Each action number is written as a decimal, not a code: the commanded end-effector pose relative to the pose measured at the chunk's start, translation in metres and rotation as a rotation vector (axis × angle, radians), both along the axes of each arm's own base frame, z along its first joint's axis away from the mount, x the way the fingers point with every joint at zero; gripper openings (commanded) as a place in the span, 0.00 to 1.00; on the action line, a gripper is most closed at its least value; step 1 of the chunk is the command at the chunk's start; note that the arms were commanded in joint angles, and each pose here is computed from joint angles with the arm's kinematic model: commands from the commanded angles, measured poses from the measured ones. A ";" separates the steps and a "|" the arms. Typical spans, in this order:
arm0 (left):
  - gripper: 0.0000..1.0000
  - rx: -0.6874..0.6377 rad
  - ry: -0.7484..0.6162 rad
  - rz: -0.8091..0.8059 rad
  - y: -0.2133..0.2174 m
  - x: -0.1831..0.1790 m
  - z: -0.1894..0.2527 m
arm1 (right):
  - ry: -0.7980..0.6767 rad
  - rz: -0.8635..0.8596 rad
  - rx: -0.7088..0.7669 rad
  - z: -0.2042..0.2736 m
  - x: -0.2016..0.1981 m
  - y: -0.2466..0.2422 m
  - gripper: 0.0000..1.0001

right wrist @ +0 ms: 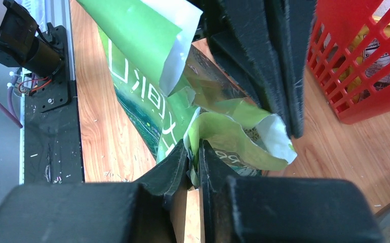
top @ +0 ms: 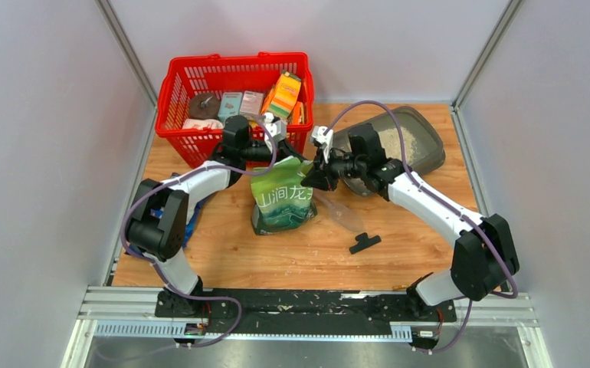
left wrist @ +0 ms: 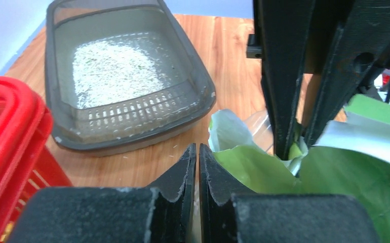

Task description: Fill the litter box with clean litter

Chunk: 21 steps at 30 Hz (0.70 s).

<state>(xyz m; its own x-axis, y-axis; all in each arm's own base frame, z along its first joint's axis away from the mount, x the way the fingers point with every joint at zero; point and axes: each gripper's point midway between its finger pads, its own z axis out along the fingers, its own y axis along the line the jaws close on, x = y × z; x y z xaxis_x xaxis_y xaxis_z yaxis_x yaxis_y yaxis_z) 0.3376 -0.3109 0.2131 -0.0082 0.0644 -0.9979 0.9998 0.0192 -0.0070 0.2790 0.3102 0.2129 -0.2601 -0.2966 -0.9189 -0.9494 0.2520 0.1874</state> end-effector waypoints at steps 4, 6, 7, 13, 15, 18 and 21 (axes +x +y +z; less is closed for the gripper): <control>0.10 -0.048 -0.081 -0.147 -0.003 -0.040 0.026 | -0.052 -0.022 -0.022 0.008 0.017 0.000 0.14; 0.08 -0.051 -0.095 -0.177 -0.004 -0.048 0.024 | -0.047 -0.025 -0.025 0.009 0.017 -0.001 0.14; 0.06 -0.052 -0.100 -0.186 -0.003 -0.051 0.025 | -0.047 -0.032 -0.028 0.009 0.019 -0.002 0.14; 0.04 -0.046 -0.088 -0.148 -0.004 -0.046 0.023 | -0.051 -0.029 -0.041 0.010 0.021 -0.005 0.20; 0.04 -0.039 -0.076 -0.056 -0.005 -0.029 0.021 | -0.060 -0.006 -0.034 0.022 0.016 -0.005 0.27; 0.03 -0.040 -0.067 0.025 -0.001 -0.006 0.019 | -0.076 -0.015 -0.063 0.037 0.007 -0.015 0.48; 0.03 -0.036 -0.068 0.059 0.002 0.009 0.021 | -0.119 -0.042 -0.114 0.038 0.002 -0.031 0.63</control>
<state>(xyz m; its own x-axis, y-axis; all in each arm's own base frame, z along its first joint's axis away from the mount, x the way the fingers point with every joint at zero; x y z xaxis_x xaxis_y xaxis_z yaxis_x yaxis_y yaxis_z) 0.3259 -0.3104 0.2196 0.0136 0.0515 -0.9986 0.9994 0.0314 0.0153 0.2836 0.2984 0.2197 -0.2694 -0.3681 -0.8899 -0.9455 0.2768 0.1718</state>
